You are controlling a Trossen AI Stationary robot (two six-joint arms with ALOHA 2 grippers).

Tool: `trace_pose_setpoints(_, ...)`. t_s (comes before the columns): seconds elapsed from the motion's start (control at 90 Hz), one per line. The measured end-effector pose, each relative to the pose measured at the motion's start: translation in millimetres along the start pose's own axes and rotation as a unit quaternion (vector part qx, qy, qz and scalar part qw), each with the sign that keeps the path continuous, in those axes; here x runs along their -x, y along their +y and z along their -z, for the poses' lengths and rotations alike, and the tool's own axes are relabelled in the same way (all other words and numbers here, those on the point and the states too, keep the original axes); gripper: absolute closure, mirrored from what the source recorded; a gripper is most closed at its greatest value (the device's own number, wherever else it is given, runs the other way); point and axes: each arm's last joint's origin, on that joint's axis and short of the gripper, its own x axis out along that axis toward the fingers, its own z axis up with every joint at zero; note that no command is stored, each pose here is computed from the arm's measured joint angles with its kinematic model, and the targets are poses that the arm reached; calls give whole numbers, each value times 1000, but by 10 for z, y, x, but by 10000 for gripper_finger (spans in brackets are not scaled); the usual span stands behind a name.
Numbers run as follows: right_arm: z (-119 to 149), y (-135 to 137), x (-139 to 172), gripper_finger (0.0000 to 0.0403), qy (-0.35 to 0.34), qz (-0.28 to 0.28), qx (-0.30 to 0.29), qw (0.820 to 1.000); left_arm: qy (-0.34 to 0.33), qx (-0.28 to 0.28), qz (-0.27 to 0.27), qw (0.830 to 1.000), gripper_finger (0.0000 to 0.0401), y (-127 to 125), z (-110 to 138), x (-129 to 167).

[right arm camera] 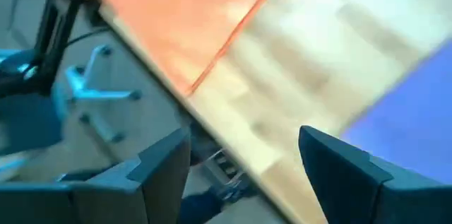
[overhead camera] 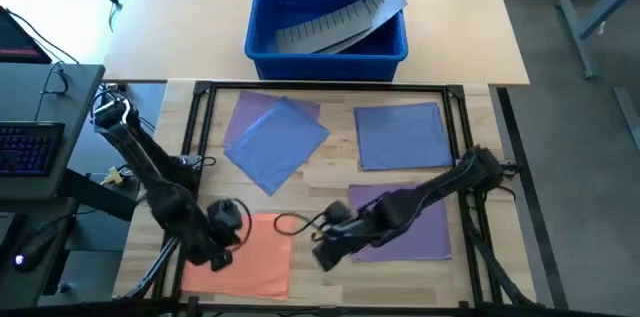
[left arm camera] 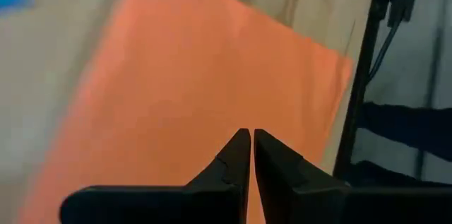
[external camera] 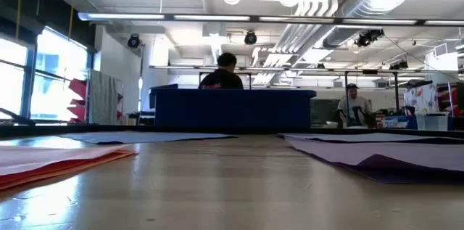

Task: Organize paper
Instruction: Stack the orange paper on top of the orange paper

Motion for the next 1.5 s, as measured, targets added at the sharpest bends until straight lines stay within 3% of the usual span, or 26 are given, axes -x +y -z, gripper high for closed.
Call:
trace_pose_setpoints(0.244, 77, -41, 112, 155, 6, 15, 55, 998, 39, -21, -64, 997, 401, 158, 300, -666)
trace_pose_setpoints(0.4, 177, -109, 127, 155, 25, 56, 55, 997, 32, -26, -34, 999, 401, 99, 247, -928)
trace_pose_setpoints(0.533, 271, -193, 171, 155, 33, 104, 60, 992, 25, -33, -35, 999, 401, 86, 45, -1032)
trace_pose_setpoints(0.767, 351, -210, 189, 155, 40, 117, 63, 990, -1, -35, -75, 997, 401, 288, -357, -1127)
trace_pose_setpoints(0.967, 362, -208, 191, 155, 36, 117, 59, 991, -7, -64, -94, 993, 401, 441, -559, -1156)
trace_pose_setpoints(1.311, 351, -190, 187, 156, 14, 111, 46, 993, -12, -77, -100, 992, 401, 519, -663, -1153)
trace_pose_setpoints(1.5, 284, -122, 299, 156, -25, 91, 48, 994, -18, -74, -103, 992, 401, 492, -710, -987)
